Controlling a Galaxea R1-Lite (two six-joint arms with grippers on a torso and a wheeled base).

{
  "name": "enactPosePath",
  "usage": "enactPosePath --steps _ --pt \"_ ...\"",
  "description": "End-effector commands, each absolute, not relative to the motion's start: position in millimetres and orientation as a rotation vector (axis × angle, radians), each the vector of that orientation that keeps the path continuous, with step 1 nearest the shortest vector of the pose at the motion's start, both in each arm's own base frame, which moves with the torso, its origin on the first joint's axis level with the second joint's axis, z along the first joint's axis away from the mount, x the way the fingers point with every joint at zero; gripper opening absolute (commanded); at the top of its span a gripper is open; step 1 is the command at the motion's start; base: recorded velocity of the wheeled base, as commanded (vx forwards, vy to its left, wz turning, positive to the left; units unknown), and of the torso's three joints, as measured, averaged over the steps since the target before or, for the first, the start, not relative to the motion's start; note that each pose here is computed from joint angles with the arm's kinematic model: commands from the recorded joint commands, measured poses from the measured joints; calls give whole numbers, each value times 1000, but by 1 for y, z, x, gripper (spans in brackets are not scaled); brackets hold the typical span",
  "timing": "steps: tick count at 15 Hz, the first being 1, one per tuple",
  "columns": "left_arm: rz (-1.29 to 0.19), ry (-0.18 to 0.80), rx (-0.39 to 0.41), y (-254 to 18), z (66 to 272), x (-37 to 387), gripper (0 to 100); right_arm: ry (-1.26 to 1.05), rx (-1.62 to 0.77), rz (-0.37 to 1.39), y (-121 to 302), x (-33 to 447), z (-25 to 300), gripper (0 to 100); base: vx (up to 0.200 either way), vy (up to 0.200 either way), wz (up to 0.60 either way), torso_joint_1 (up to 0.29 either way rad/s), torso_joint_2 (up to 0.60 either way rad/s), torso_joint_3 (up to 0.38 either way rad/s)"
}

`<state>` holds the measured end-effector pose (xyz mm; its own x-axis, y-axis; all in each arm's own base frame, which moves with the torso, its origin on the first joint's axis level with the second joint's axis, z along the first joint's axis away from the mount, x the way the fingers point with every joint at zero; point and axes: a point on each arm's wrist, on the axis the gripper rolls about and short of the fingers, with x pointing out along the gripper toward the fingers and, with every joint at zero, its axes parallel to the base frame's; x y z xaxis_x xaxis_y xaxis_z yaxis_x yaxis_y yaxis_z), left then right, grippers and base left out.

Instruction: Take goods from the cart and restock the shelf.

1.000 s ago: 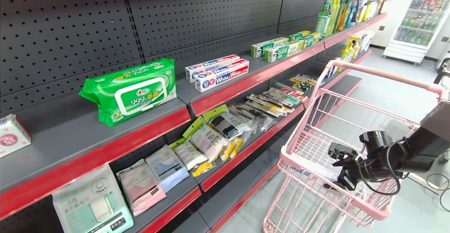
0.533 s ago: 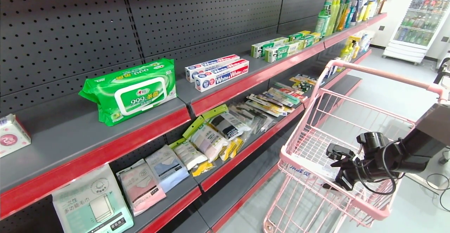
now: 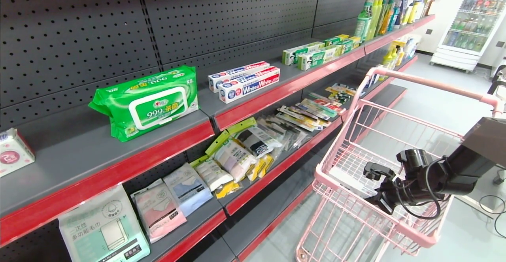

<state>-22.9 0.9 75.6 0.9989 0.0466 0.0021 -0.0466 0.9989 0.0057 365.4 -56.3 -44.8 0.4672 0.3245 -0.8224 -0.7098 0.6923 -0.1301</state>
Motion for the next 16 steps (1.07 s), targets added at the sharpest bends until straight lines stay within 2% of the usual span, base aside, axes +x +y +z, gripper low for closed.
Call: enactPosePath --steps 1,4,8,11,16 --pt "48 -1 6 1 76 -23 100 882 -485 672 -53 364 -47 0 0 0 0 0 0 0" --pt "48 -1 6 1 76 -23 100 900 -376 594 -56 367 -40 0 0 0 0 0 0 0" --pt "48 -1 6 1 76 -23 100 871 -217 332 -68 374 7 0 0 0 0 0 0 0" --pt "48 -1 6 1 76 -23 100 836 -169 223 -79 368 34 0 0 0 0 0 0 0" --pt "48 -1 6 1 76 -23 100 699 -150 56 -85 347 102 0 0 0 0 0 0 0"
